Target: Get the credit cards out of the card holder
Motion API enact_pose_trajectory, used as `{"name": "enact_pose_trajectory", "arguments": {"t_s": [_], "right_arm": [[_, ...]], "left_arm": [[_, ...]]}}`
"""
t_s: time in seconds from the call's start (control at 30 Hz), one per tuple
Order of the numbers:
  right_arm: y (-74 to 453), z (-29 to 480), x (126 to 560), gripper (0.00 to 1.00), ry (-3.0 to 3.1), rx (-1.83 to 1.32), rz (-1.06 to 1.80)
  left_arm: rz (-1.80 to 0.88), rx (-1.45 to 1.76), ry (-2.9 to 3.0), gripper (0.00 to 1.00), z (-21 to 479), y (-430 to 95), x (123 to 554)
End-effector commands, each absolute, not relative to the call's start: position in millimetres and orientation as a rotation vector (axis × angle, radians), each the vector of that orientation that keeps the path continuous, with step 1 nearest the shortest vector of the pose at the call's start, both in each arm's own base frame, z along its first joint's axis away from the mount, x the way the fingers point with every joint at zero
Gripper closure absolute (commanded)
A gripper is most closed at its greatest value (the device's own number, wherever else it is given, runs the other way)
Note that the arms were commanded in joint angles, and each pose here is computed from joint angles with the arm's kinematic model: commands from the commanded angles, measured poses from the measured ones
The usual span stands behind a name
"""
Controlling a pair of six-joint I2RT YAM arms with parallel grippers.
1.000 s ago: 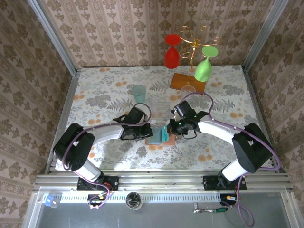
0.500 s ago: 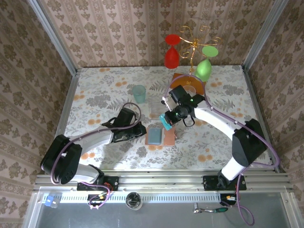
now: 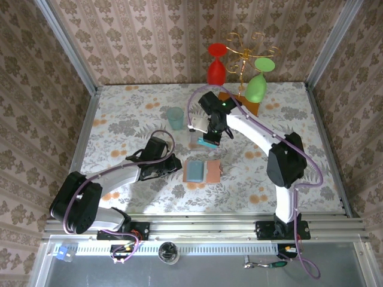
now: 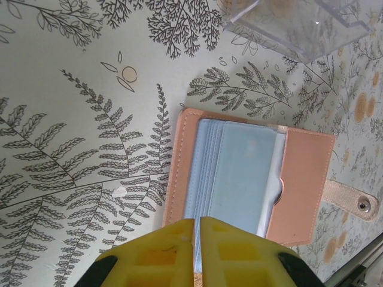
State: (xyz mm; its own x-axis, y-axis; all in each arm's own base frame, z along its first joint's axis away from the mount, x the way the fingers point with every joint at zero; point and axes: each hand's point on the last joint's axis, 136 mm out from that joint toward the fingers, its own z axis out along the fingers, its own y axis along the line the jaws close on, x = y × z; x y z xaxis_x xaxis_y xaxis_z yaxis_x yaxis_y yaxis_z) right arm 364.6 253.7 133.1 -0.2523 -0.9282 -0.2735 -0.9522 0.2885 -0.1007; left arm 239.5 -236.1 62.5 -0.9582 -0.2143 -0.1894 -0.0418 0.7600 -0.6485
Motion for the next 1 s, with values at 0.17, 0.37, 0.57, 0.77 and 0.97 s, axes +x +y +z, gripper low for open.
{"name": "enact_pose_trajectory", "arguments": {"t_s": [0.17, 0.37, 0.57, 0.77, 0.97], "right_arm": [[247.8, 123.0, 376.4, 1.0, 2.269, -1.967, 0.126], [253.3, 115.4, 386.0, 1.0, 2.274, -2.008, 0.162], [259.0, 105.2, 391.0, 1.0, 2.266, -2.042, 0.194], [262.5, 100.3, 393.9, 1.0, 2.27, -2.055, 0.217], [263.5, 100.8, 392.6, 1.0, 2.272, -2.062, 0.241]], "left_arm": [[-0.99, -0.237, 2.679, 0.89, 66.4, -231.3, 246.4], [-0.98, -0.232, 2.686, 0.89, 66.7, -229.2, 244.3], [-0.977, -0.247, 2.683, 0.89, 65.4, -226.8, 245.6], [-0.982, -0.241, 2.679, 0.88, 68.6, -228.7, 249.0], [-0.984, -0.239, 2.687, 0.88, 68.9, -229.1, 249.5]]}}
